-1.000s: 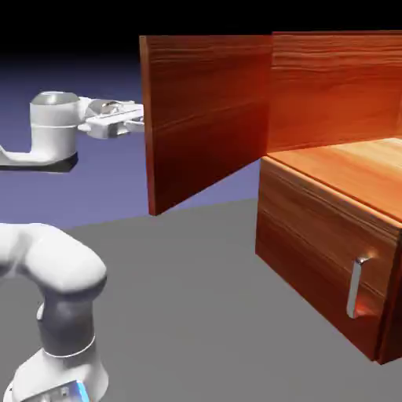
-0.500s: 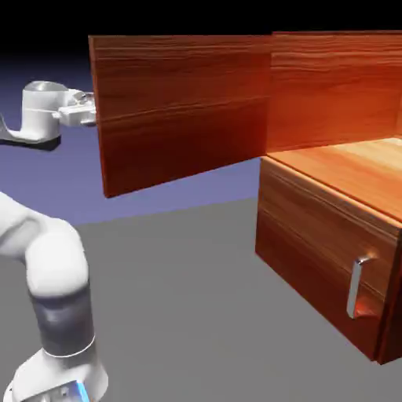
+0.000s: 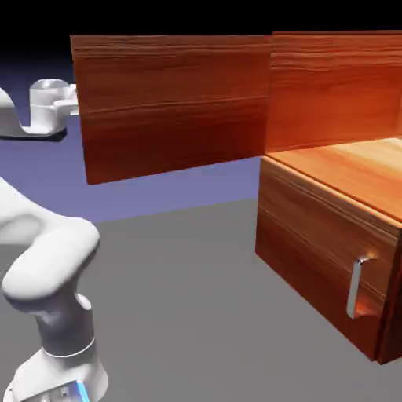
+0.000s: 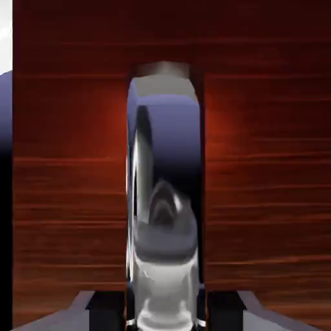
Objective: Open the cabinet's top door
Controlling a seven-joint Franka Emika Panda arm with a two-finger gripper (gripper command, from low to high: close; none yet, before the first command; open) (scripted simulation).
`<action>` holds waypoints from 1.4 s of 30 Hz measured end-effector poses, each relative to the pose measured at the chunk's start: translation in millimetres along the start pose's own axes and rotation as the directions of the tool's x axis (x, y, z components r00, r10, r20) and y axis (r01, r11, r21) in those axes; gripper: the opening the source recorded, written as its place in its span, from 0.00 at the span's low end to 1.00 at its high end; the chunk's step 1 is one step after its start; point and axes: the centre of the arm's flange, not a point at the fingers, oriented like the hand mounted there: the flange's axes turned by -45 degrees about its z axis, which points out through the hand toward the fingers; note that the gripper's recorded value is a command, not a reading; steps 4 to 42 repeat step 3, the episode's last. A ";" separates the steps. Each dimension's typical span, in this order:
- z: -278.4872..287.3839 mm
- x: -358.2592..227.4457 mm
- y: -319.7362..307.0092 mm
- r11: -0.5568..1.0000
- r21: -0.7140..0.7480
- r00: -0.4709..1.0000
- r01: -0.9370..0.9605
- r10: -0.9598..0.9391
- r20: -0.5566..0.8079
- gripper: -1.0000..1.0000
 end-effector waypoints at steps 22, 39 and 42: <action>-18.7 0.0 5.7 0.999 0.037 1.000 0.000 0.000 0.000 0.00; -18.7 0.0 5.7 0.999 0.037 1.000 0.000 0.000 0.000 0.00; -18.7 0.0 5.7 0.999 0.037 1.000 0.000 0.000 0.000 0.00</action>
